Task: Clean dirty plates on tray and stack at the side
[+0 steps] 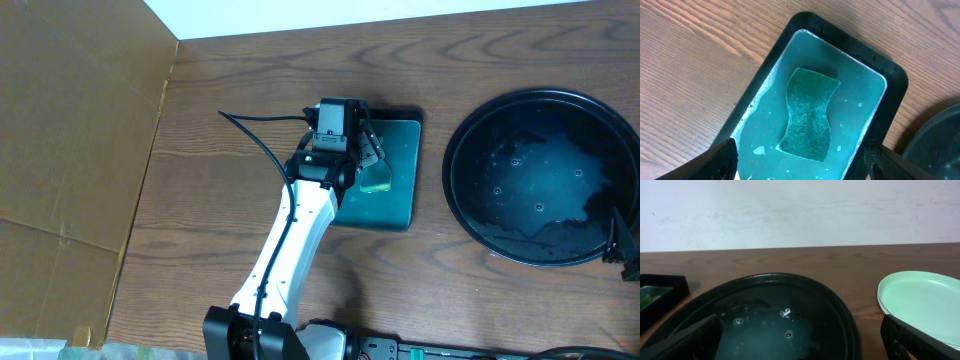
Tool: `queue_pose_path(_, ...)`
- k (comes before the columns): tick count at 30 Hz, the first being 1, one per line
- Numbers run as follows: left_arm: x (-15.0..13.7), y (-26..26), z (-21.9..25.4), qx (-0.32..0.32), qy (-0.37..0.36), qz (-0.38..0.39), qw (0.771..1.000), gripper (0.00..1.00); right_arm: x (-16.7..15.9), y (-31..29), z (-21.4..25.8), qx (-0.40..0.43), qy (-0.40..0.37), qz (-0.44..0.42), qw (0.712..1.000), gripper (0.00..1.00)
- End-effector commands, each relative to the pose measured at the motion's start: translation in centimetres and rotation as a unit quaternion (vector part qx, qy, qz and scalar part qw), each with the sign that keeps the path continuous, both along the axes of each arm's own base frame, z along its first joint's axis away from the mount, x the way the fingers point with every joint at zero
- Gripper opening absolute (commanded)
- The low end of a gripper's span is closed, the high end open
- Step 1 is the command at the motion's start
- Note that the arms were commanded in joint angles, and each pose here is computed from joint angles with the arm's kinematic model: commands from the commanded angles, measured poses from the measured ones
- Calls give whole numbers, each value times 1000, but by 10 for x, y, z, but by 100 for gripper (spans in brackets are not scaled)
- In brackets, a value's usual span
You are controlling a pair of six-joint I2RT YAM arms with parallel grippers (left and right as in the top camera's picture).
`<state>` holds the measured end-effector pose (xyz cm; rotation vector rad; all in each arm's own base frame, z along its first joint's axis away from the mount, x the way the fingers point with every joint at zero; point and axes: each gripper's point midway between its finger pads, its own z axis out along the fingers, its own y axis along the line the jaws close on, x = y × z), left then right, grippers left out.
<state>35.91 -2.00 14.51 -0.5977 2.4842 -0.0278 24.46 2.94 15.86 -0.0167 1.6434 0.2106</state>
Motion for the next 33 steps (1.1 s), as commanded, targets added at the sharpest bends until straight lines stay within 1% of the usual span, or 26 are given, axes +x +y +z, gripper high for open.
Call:
queue_pose_path(1,4,3,6,4,-7,2,1000,82,0,-1,-1,-7,-1,-4,1000,99)
queue_pose_path(19,3,3,5,6,-6,2,1000,82,0,-1,-1,-7,0,-4,1000,99)
queue_pose_path(26,-11,6,-4,15,31,-2,999,82,0,-1,-1,-7,0,-4,1000,99)
queue_pose_path(28,-11,6,-2,16,28,-1,999,82,0,-1,-1,-7,0,-4,1000,99)
queue_pose_path(30,-13,6,3,24,23,-15,999,82,0,-1,-1,-7,0,-4,1000,99)
queue_pose_path(33,-20,7,12,56,15,-68,996,82,0,-1,-1,-7,-1,-4,1000,99)
